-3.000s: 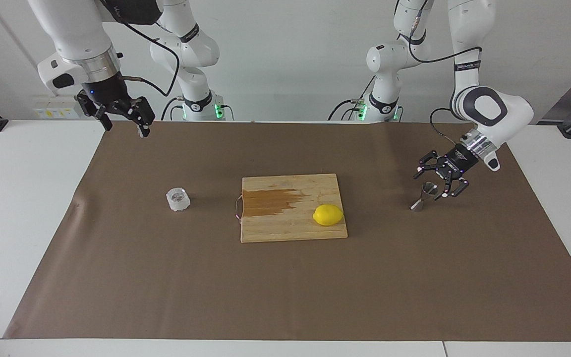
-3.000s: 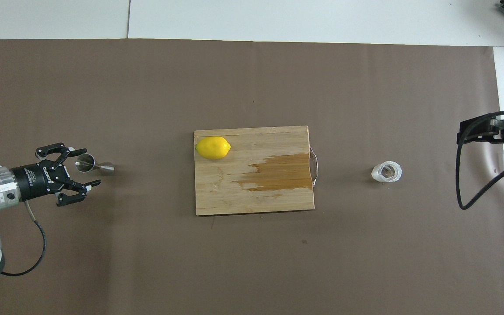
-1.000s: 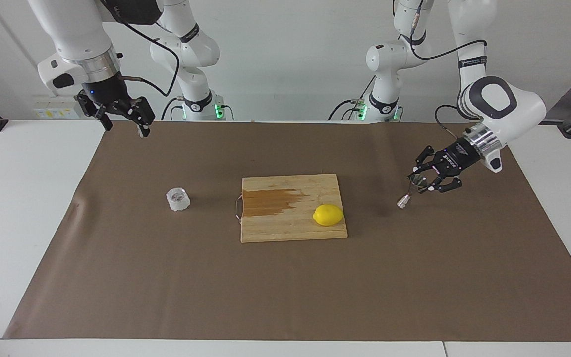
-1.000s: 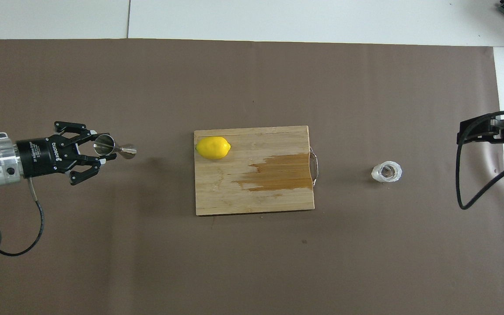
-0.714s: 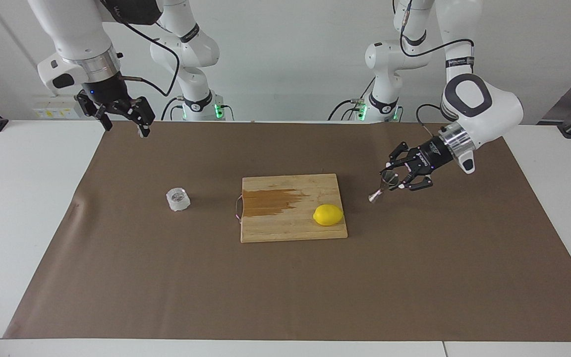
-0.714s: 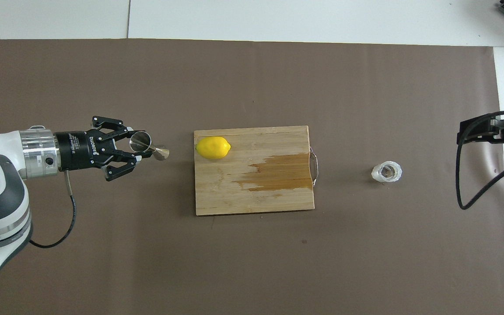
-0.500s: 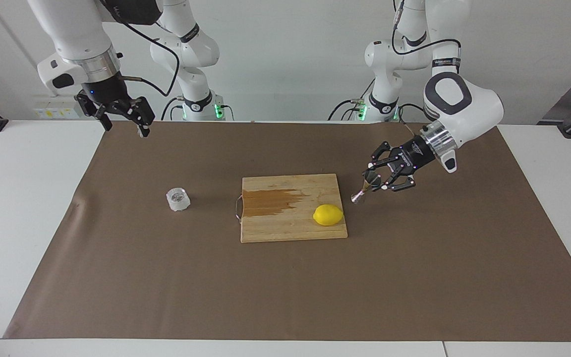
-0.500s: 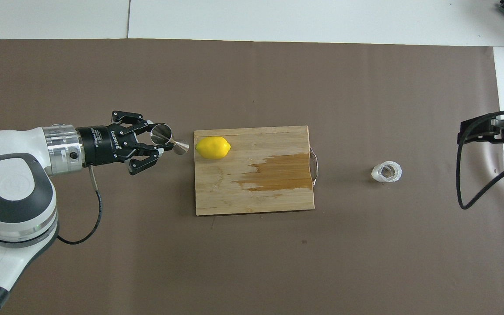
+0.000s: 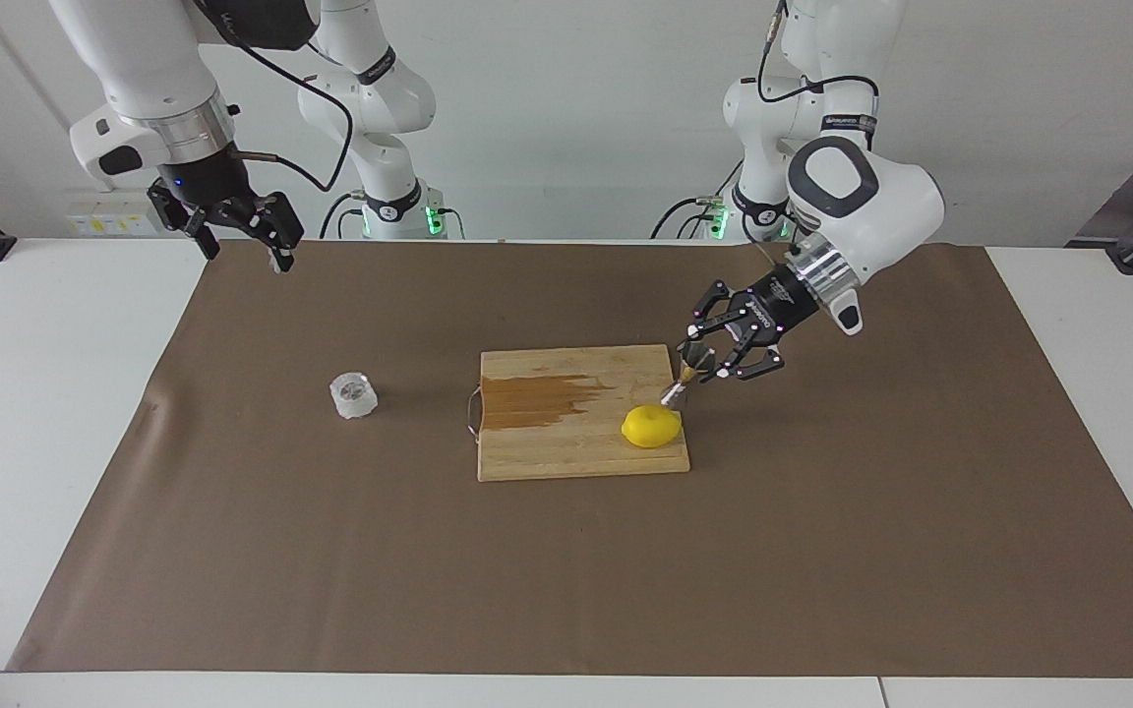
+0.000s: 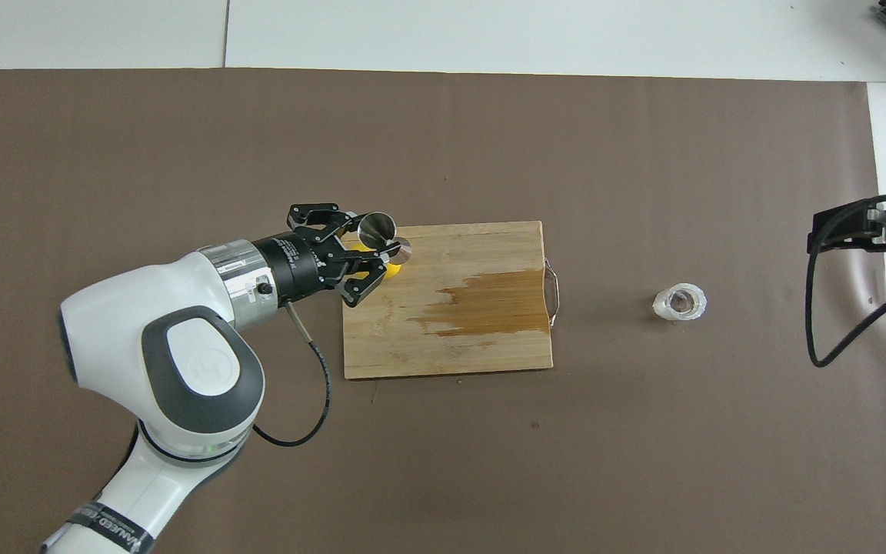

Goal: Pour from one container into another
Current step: 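Carry the metal cup with the left gripper over the cutting board, then lower the metal cup onto the board and open the left gripper, then raise the left gripper away while the right gripper reaches the white cup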

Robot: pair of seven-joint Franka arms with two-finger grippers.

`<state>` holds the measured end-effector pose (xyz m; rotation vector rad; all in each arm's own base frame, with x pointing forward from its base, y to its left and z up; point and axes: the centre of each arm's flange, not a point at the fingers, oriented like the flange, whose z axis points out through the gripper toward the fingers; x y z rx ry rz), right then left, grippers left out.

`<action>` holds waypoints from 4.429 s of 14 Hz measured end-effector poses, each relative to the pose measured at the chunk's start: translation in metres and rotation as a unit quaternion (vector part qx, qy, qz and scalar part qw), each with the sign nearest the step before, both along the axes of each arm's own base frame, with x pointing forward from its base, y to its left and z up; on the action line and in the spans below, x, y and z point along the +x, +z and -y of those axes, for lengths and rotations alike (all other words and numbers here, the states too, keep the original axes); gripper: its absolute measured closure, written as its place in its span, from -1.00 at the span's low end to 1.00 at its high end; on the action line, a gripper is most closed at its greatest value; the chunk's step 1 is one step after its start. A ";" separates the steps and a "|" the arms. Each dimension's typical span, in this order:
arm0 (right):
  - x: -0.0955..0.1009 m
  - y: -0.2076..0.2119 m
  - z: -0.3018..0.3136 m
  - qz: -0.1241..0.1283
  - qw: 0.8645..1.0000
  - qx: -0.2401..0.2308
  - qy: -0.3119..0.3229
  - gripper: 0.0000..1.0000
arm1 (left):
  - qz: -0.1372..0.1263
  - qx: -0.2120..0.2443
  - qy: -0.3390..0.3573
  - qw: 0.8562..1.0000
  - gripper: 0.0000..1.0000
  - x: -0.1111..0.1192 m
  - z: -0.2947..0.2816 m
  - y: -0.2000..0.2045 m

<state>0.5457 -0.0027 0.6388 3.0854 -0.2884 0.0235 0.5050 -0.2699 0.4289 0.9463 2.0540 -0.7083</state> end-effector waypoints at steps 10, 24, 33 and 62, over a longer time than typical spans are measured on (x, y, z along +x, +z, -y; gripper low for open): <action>0.000 0.000 -0.003 0.000 1.000 0.000 0.003 -1.00 | -0.001 0.046 0.036 0.998 0.01 -0.067 0.144 -0.061; 0.007 -0.012 -0.010 0.018 0.987 -0.004 0.158 -1.00 | 0.013 0.054 0.041 0.998 -1.00 -0.066 0.160 -0.064; -0.009 -0.054 -0.011 0.000 0.879 -0.015 0.476 -1.00 | 0.103 0.033 0.006 0.994 -1.00 -0.005 0.091 0.009; -0.016 -0.332 0.032 0.080 0.623 0.099 0.771 -1.00 | 0.301 0.463 -0.714 0.429 -1.00 0.113 -0.151 0.109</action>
